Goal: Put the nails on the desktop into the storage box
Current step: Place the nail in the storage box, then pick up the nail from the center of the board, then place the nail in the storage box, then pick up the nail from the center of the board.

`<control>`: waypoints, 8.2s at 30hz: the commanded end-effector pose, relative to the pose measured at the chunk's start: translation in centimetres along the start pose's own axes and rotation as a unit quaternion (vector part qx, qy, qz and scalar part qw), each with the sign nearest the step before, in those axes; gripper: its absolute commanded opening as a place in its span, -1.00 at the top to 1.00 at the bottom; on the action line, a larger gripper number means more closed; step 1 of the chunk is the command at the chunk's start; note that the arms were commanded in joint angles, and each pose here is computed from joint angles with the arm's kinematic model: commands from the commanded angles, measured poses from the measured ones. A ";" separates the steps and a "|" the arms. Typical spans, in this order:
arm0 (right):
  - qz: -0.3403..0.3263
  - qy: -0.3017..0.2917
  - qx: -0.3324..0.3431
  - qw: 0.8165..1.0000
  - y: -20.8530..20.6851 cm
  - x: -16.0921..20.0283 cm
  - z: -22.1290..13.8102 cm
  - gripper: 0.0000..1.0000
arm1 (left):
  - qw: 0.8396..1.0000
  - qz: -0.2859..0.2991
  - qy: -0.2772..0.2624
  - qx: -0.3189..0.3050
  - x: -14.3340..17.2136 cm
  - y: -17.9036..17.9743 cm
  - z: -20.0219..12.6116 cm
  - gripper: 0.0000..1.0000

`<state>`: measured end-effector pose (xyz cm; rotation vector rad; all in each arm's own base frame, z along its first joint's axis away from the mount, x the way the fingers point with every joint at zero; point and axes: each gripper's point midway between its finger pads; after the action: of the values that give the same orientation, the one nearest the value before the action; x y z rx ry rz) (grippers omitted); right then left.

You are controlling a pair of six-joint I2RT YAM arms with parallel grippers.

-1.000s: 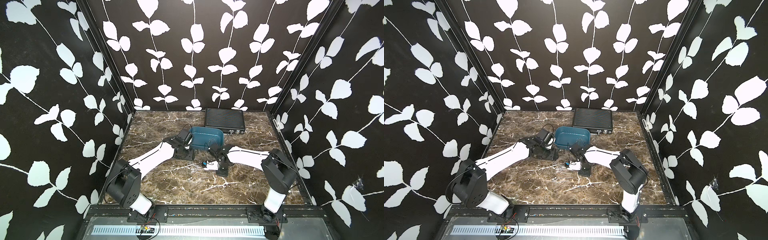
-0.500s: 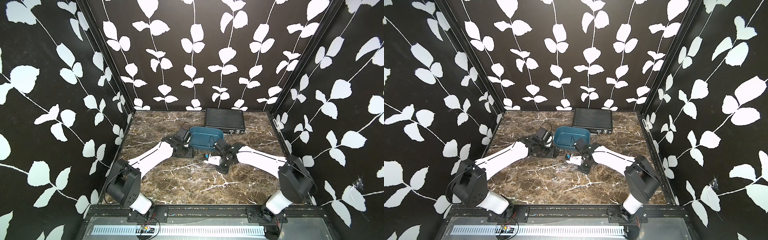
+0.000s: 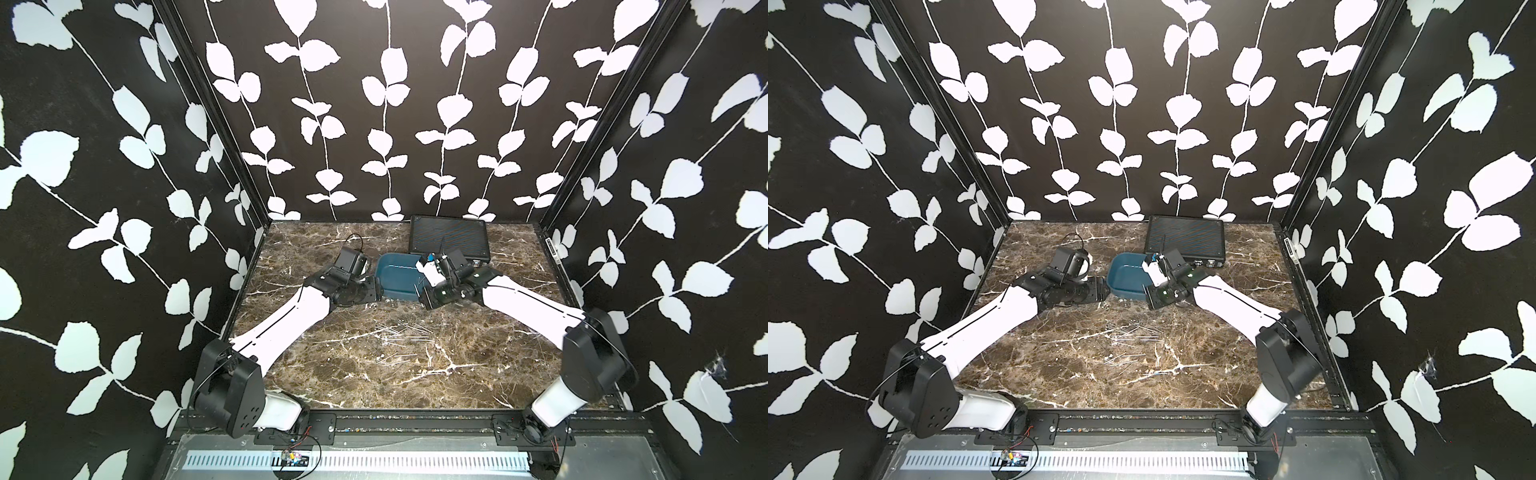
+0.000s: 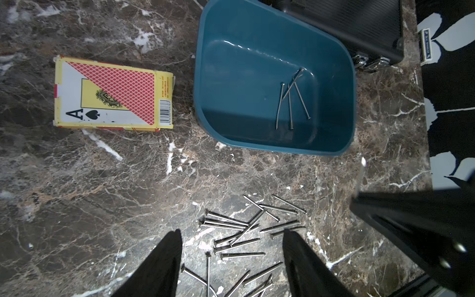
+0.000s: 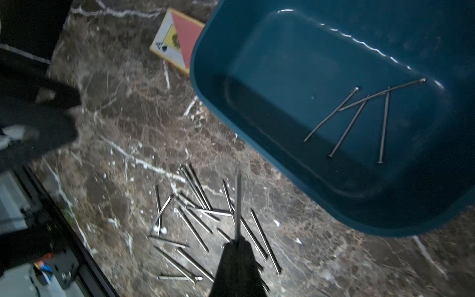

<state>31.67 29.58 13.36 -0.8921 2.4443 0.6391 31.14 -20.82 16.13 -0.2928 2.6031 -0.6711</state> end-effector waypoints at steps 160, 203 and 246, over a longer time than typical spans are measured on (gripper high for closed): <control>0.025 -0.115 0.056 0.991 -5.8 -1.8 -9.6 -0.41 | 0.977 0.177 0.092 -0.075 -1.9 -9.1 2.5 1.00; -0.008 -0.110 0.045 0.993 -3.5 -0.5 -11.5 -0.41 | 0.987 0.097 0.130 -0.014 -4.7 -9.6 17.5 0.44; -0.483 0.322 -0.030 0.814 5.5 20.2 0.4 -0.32 | 0.987 0.097 0.080 -0.098 2.6 1.7 3.0 0.09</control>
<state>14.02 24.30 4.18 -2.4320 1.9739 0.0779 30.14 -21.59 11.25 -0.0327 2.8318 -0.3675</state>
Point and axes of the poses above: each gripper's point midway between its finger pads, its own z axis out along the fingers, its own y axis along the line the jaws close on, x = y × z, and after that the axes turned 15 degrees about -z, right-handed
